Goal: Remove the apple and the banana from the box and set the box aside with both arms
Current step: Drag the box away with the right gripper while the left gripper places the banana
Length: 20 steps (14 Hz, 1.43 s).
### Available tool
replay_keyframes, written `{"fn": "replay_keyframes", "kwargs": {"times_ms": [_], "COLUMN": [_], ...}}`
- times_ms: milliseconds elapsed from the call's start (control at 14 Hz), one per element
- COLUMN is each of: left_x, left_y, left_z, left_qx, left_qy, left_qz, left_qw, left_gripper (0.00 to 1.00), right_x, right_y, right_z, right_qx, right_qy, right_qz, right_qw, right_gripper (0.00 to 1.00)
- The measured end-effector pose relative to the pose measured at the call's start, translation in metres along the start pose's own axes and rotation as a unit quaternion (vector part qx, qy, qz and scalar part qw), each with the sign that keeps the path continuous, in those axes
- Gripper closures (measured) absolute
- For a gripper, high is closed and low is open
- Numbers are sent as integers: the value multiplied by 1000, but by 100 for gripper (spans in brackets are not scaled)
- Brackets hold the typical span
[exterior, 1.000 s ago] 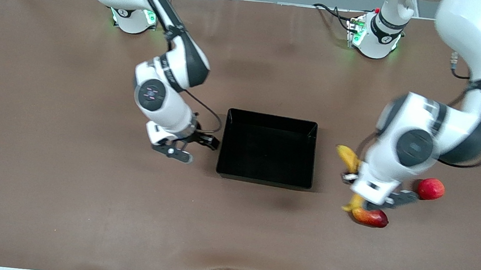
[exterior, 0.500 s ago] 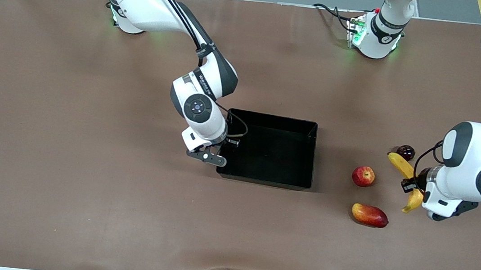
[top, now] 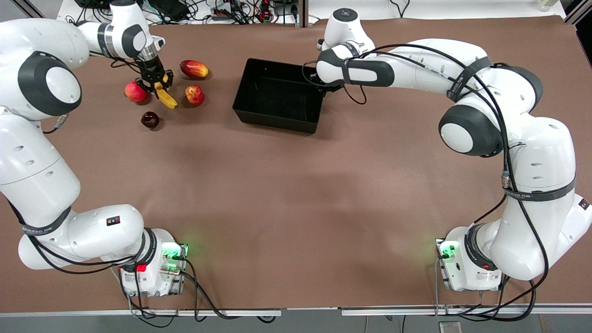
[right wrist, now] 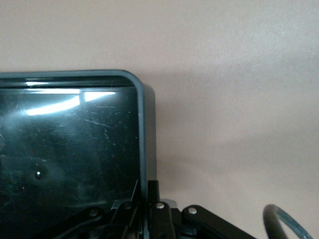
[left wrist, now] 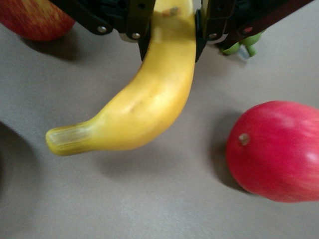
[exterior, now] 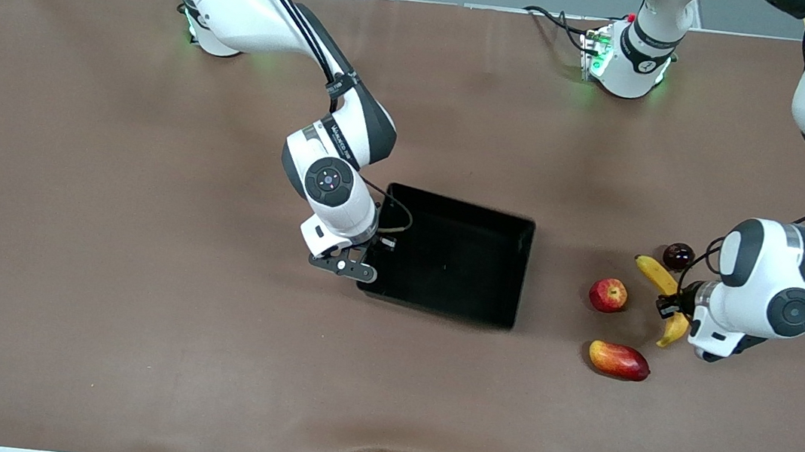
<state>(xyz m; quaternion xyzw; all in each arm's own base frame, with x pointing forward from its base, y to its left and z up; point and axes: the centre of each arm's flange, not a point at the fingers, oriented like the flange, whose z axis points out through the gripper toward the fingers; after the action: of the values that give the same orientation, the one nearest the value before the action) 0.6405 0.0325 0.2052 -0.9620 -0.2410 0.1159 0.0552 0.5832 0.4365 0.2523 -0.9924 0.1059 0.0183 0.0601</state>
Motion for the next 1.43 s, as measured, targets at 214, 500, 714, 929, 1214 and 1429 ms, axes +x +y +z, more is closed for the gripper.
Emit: {"fn": "replay_keyframes", "kwargs": {"times_ms": [214,500,714,929,1214,1429], "left_x": [1,3,3,-1,-13,-21], "left_y": [2,2,7,12,10,7], "left_z": [10,10,-2,-48,-152,-217], "left_qx": [6,16,11,2,19,14], "left_qy": [3,12,22,53,64,90], "left_qz": [8,16,23,31,62,98], "left_qw": [1000,1000,999,998,996,991], "left_gripper": [65,56,34,5,0,0], "right_x": [22,70,105,125,145,163], "right_y": [22,75,149,210,289,373], "right_z": [-11,-75,-134,-182,-213,-214], "right_qx": [-14,-15,7,12,18,22], "right_qy": [-15,-53,-95,-105,-117,-120], "right_qz": [7,4,-22,-12,-11,-25], "right_qw": [1000,998,995,994,993,992], "right_gripper": [94,94,94,94,94,94]}}
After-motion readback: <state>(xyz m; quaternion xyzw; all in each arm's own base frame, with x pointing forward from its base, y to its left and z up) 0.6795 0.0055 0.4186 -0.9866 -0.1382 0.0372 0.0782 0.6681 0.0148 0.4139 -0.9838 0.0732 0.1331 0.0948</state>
